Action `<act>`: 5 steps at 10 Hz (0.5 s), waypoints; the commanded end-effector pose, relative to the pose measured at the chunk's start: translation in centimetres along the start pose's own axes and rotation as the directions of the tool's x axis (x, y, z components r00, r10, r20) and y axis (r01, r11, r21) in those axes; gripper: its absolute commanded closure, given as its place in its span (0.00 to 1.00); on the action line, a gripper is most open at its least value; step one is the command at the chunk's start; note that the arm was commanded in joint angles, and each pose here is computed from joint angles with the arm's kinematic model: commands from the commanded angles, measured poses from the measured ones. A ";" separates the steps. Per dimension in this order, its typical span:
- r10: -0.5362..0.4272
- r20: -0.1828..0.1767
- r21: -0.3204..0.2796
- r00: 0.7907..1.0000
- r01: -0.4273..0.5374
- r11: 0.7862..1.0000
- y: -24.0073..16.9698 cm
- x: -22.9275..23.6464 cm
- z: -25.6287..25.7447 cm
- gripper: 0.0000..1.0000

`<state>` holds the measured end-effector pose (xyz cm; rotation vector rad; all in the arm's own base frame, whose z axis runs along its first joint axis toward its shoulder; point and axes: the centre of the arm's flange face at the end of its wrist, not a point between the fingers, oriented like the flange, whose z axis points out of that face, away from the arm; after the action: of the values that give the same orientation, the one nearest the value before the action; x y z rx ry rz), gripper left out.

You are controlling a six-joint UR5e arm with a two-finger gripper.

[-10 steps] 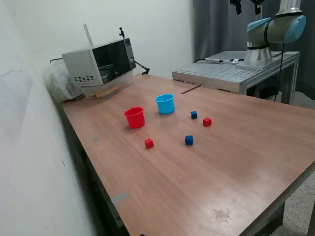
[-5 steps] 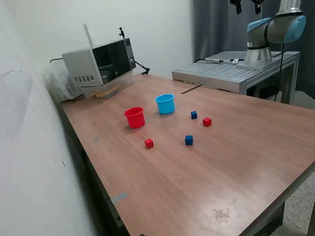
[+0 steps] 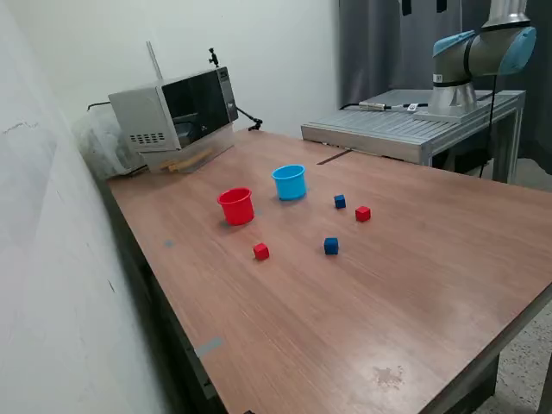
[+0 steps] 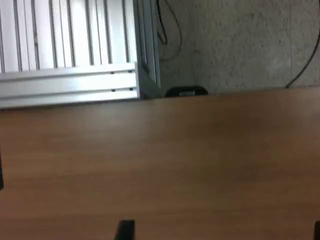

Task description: Place red objects in the red bin, and blue objects in the blue bin.

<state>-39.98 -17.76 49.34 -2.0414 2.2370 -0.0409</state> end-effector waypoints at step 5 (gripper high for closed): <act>0.089 -0.082 -0.256 0.993 -0.107 0.961 10.2 2.0 6.0 0.00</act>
<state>-47.02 -18.26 47.01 -2.1169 2.4491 0.1952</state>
